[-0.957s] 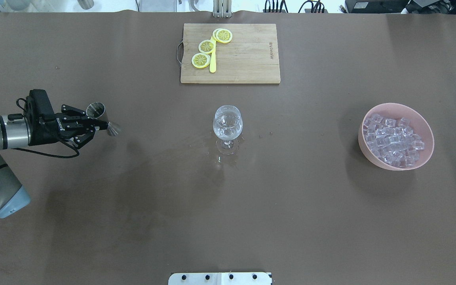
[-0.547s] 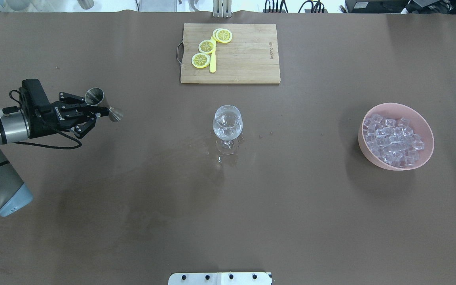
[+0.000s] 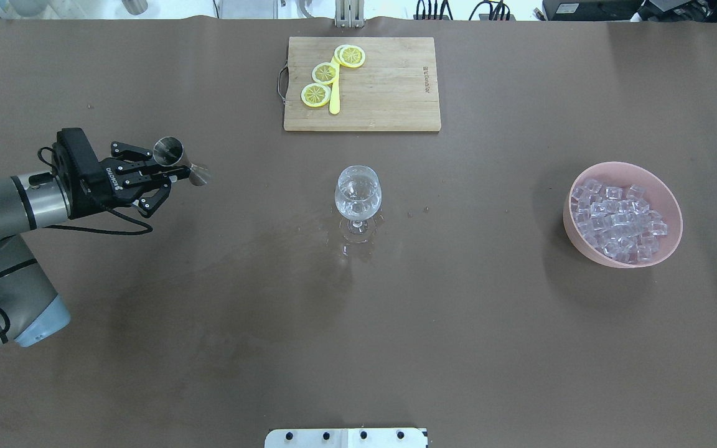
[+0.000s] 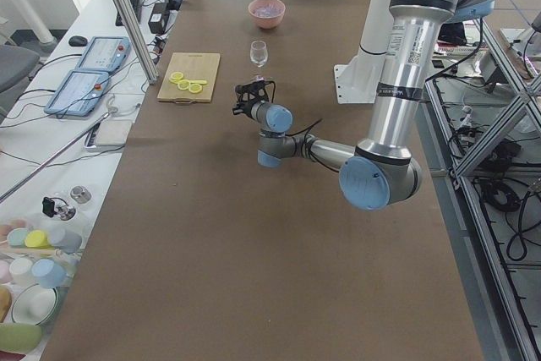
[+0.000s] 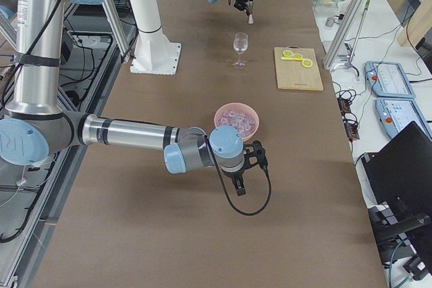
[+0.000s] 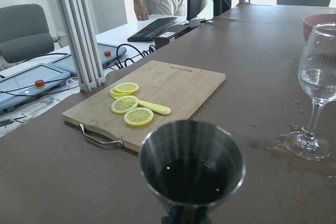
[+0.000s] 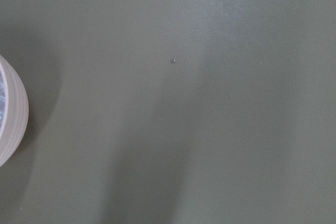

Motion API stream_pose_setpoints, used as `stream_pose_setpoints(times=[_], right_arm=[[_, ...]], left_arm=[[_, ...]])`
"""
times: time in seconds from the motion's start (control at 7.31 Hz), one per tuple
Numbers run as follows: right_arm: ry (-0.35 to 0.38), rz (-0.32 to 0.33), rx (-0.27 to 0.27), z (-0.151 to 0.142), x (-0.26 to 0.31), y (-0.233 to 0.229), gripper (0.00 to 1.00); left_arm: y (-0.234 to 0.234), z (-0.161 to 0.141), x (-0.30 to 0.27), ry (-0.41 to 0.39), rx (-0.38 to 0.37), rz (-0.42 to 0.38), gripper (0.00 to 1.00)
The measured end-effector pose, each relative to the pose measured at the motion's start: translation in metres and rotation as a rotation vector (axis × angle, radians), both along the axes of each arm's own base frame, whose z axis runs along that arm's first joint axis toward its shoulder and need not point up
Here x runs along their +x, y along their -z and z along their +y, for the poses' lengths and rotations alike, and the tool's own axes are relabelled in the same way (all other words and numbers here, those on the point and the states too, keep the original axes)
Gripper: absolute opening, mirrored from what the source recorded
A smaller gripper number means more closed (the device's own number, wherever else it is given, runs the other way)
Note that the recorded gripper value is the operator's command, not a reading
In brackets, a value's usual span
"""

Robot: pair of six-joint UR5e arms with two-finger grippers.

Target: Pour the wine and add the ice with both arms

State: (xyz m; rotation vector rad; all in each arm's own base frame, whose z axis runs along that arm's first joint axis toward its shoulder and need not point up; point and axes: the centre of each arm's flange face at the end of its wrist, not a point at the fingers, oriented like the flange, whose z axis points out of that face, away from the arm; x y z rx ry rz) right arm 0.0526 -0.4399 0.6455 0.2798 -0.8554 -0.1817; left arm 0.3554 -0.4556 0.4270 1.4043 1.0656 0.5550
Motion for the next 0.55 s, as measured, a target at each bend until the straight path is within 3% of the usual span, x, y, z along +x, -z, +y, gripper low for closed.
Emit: stream_pose_setpoints(times=[0.27, 0.55], right_arm=[[-0.062, -0.018, -0.055, 0.001, 0.002, 0.008, 1.0], [-0.079, -0.022, -0.067, 0.003, 0.003, 0.012, 1.0]], left_arm=[[0.037, -0.008, 0.034, -0.01, 0.058, -0.039, 0.0], [0.07, -0.014, 0.054, 0.002, 0.152, -0.091, 0.0]])
